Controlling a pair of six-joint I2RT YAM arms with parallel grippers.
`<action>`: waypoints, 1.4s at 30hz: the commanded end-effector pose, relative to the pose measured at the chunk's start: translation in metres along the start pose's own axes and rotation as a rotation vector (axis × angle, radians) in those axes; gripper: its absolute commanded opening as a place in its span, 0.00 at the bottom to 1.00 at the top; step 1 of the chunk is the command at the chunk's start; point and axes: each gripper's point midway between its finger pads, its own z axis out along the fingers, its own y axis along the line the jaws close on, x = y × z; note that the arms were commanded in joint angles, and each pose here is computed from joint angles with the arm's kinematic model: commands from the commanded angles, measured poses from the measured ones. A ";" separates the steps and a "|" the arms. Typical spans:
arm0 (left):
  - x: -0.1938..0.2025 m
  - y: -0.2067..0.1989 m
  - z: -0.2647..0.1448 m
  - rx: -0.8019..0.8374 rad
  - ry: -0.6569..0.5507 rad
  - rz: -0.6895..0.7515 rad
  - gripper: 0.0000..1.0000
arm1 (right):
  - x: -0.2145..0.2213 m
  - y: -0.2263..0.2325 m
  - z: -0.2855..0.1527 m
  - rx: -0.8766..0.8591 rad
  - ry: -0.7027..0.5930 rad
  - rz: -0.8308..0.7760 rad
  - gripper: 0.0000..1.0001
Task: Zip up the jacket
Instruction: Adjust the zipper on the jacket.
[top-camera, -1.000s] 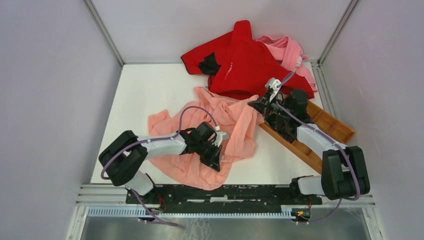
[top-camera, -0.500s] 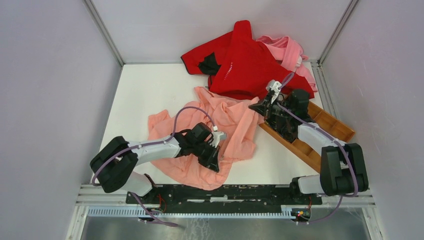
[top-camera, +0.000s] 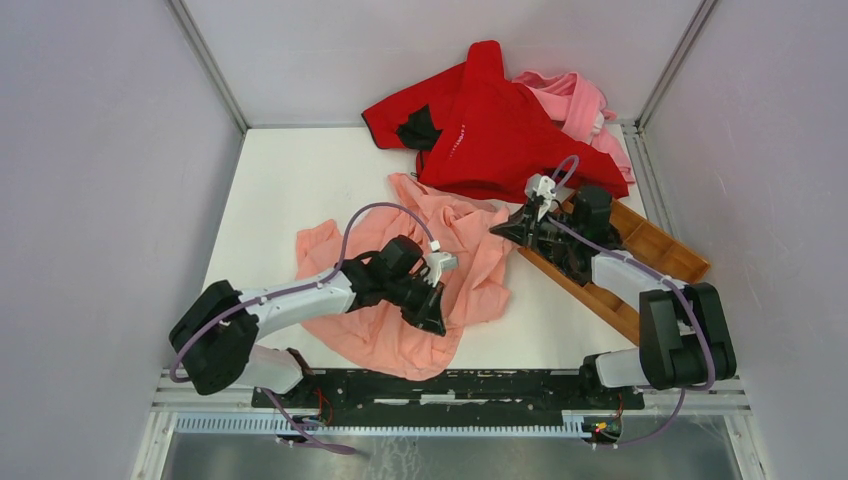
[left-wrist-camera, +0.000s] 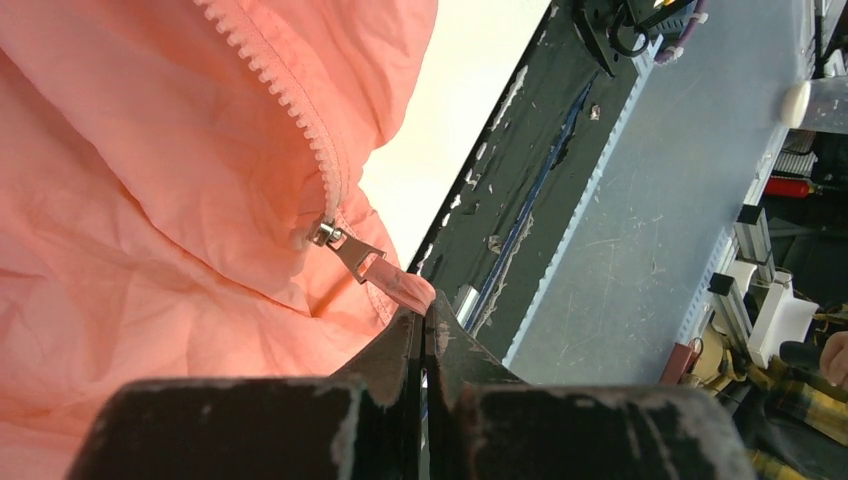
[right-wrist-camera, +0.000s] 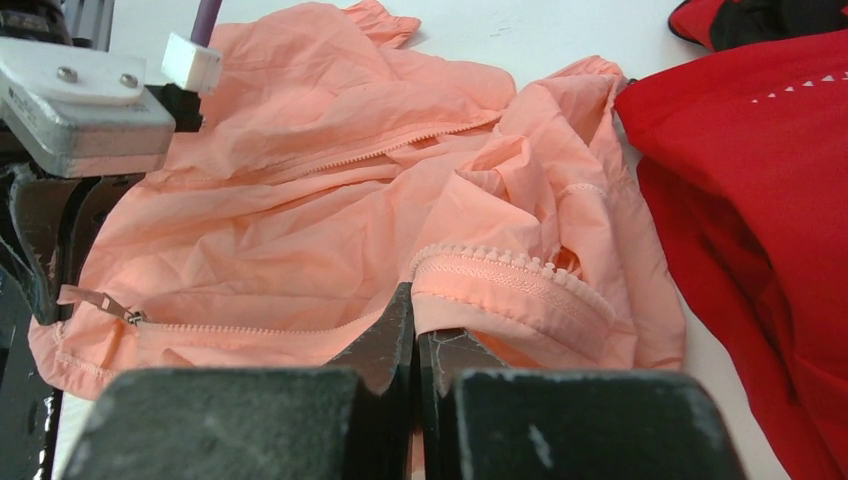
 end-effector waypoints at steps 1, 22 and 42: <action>-0.023 -0.017 -0.010 0.032 -0.068 0.090 0.02 | -0.009 0.014 0.000 -0.065 -0.034 -0.097 0.03; -0.017 -0.021 -0.017 0.058 -0.103 0.150 0.02 | -0.002 0.033 -0.007 -0.158 -0.009 -0.294 0.06; 0.019 -0.003 -0.006 0.014 0.088 -0.108 0.02 | -0.080 0.001 -0.022 0.156 -0.133 -0.203 0.00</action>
